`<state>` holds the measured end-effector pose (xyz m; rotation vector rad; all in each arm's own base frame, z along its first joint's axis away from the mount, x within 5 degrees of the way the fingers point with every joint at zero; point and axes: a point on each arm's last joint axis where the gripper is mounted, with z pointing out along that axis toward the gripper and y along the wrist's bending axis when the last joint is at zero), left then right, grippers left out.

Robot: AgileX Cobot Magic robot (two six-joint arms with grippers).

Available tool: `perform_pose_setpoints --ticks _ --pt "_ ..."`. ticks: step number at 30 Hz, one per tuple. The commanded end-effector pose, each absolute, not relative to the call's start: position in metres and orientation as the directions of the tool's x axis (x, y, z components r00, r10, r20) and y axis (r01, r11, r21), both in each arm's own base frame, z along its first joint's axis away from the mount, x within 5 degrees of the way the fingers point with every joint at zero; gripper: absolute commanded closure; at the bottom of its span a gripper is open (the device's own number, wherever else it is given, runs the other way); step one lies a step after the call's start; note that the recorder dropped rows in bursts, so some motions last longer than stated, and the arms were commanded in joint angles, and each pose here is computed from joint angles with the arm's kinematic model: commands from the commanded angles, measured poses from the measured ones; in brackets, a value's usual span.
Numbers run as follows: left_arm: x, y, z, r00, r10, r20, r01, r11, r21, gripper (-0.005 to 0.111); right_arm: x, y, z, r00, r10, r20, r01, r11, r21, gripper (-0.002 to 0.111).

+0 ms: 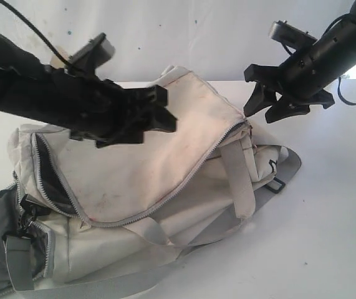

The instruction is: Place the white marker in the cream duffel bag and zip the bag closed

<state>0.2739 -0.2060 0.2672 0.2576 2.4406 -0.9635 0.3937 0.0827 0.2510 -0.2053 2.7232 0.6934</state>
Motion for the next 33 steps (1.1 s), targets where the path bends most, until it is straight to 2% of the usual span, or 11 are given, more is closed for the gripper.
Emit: perform_pose_setpoints --ticks 1,3,7,13,17,20,25,33 --pt "0.279 -0.160 0.281 -0.879 0.060 -0.473 0.271 0.879 -0.393 0.036 0.399 0.082 0.251 -0.911 -0.080 -0.404 -0.263 0.867 0.423 0.062" --pt "0.279 -0.144 0.285 -0.902 0.063 -0.428 0.216 0.922 -0.321 0.033 0.401 0.082 0.250 -0.904 -0.083 -0.420 -0.274 0.865 0.420 0.062" --pt "0.278 -0.123 0.286 -0.925 0.119 -0.360 0.181 0.973 -0.144 0.022 0.405 0.081 0.251 -0.887 -0.065 -0.458 -0.272 0.874 0.403 0.062" --pt "0.279 -0.105 0.284 -0.930 0.143 -0.340 0.139 0.990 0.038 0.022 0.409 0.082 0.245 -0.889 -0.037 -0.456 -0.254 0.869 0.425 0.062" --pt "0.283 -0.088 0.284 -0.946 0.087 -0.312 0.076 0.996 0.048 0.024 0.413 0.085 0.237 -0.894 -0.030 -0.446 -0.254 0.856 0.451 0.062" --pt "0.290 -0.076 0.285 -0.941 0.022 -0.338 0.021 1.000 0.006 0.024 0.416 0.085 0.236 -0.879 -0.034 -0.476 -0.270 0.857 0.439 0.062" --pt "0.302 -0.071 0.286 -0.912 -0.043 -0.408 -0.002 0.995 -0.101 0.024 0.421 0.083 0.238 -0.846 -0.027 -0.533 -0.285 0.866 0.410 0.062" --pt "0.321 -0.080 0.254 -0.935 -0.055 -0.351 -0.005 0.990 -0.141 0.024 0.422 0.086 0.239 -0.839 -0.014 -0.544 -0.284 0.865 0.414 0.062"
